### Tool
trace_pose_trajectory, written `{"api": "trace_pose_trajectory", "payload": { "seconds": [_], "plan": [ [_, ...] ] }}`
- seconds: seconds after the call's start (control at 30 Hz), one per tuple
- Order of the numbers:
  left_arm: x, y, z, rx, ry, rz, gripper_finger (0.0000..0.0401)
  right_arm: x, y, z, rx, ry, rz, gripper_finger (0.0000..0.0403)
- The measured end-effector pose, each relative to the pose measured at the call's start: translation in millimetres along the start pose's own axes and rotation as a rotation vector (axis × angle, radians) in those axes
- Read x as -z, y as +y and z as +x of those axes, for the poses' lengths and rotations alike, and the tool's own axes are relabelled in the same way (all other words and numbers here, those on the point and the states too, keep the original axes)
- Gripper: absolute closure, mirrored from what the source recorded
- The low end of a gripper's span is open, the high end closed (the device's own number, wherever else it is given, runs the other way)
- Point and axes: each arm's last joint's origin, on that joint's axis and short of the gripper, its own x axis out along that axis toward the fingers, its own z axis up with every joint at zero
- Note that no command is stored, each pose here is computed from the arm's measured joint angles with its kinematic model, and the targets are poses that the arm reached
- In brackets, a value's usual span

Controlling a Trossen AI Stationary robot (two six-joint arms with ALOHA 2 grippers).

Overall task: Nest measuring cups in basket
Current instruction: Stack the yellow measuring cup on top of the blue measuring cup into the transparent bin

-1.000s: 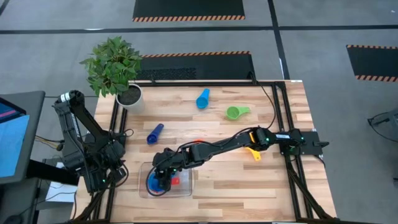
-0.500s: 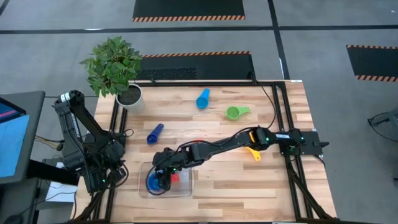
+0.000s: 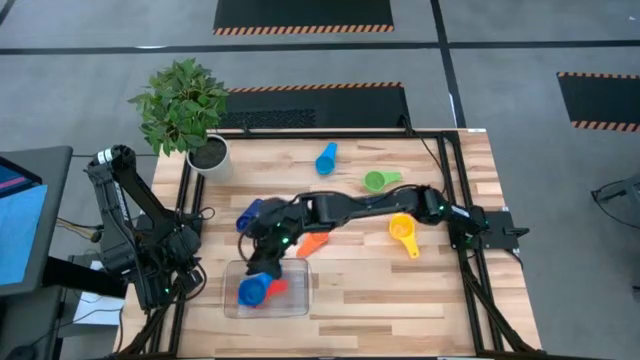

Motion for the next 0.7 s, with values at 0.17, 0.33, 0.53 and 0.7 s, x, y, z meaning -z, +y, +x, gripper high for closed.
{"api": "trace_pose_trajectory", "payload": {
  "seconds": [0.17,0.33,0.53,0.7],
  "plan": [
    [0,0,0,-0.001,0.001,0.002,0.0308,-7,24,-55,-0.01,0.138,-0.024,0.0245],
    [0,0,0,-0.002,0.011,0.002,0.0308,10,35,-113,0.245,0.35,-0.031,0.0259],
    [0,0,0,0.0,-0.002,-0.027,0.0308,36,47,-159,0.844,0.478,0.036,0.0276],
    [-1,0,0,0.011,-0.047,-0.066,0.0308,49,63,-173,1.126,0.326,0.013,0.0282]
  ]
}}
